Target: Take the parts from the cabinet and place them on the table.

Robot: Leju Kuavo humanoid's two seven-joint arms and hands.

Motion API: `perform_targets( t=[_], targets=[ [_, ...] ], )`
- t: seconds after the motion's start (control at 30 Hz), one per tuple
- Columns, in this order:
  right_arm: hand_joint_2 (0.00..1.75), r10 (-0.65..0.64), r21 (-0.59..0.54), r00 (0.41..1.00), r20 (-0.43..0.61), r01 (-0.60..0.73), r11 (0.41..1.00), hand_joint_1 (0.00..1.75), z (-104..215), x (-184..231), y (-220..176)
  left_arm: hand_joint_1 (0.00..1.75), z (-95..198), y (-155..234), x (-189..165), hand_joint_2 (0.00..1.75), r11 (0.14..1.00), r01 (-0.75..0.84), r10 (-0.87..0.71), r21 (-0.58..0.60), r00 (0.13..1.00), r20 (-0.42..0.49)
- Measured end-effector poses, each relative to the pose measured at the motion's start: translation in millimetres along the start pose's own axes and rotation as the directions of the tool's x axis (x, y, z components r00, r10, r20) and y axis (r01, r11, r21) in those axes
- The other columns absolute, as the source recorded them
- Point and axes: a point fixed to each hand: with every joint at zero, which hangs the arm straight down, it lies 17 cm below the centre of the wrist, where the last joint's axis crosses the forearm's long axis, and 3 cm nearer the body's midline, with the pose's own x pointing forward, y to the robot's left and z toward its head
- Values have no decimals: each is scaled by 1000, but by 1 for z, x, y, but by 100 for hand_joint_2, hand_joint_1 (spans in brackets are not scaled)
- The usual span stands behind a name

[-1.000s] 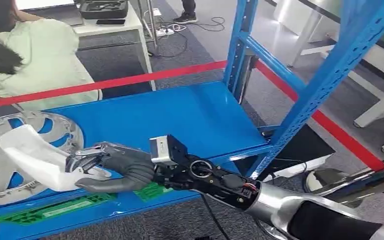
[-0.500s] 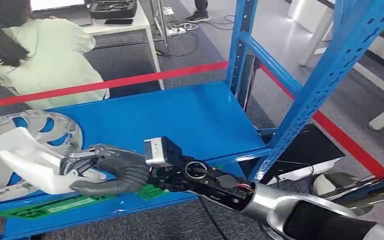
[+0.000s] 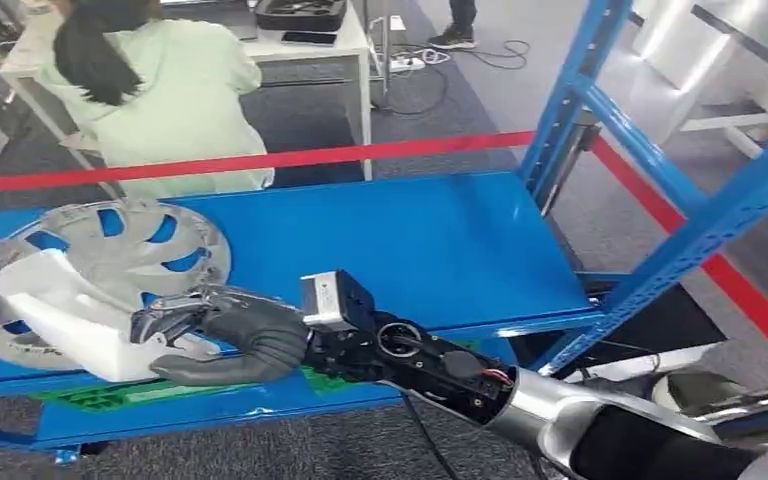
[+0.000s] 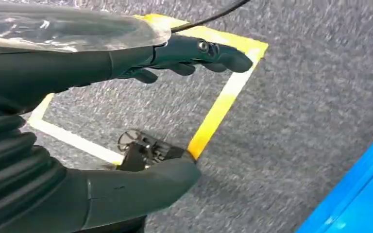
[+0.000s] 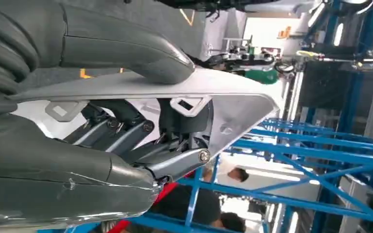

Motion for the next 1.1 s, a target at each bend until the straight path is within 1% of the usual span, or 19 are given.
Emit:
perform_targets(
  t=[0.27,0.43,0.5,0.67,0.8,1.1],
  targets=[
    [175,-2,-7,1000,-3,2,1000,175,1,-2,-2,0,1,-4,-1,175,1000,3,-3,-8,1000,-2],
    [175,-9,-3,1000,-3,9,1000,175,1,-2,0,0,4,-1,-12,175,1000,7,-7,-3,1000,-20],
    [175,-11,-2,1000,-3,11,1000,175,2,-3,0,0,3,-6,-9,175,1000,3,-3,-9,1000,-16],
    [175,-17,-10,1000,-9,17,1000,175,4,-6,-1,0,5,-5,-14,175,1000,4,-4,-8,1000,-23],
    [175,-17,-8,1000,-11,17,1000,175,4,-6,-1,0,4,-7,-9,175,1000,6,-6,-12,1000,-16],
    [175,-11,-16,1000,-15,11,1000,175,3,-6,-3,0,5,-5,-14,175,1000,12,-12,-11,1000,-25]
  ],
)
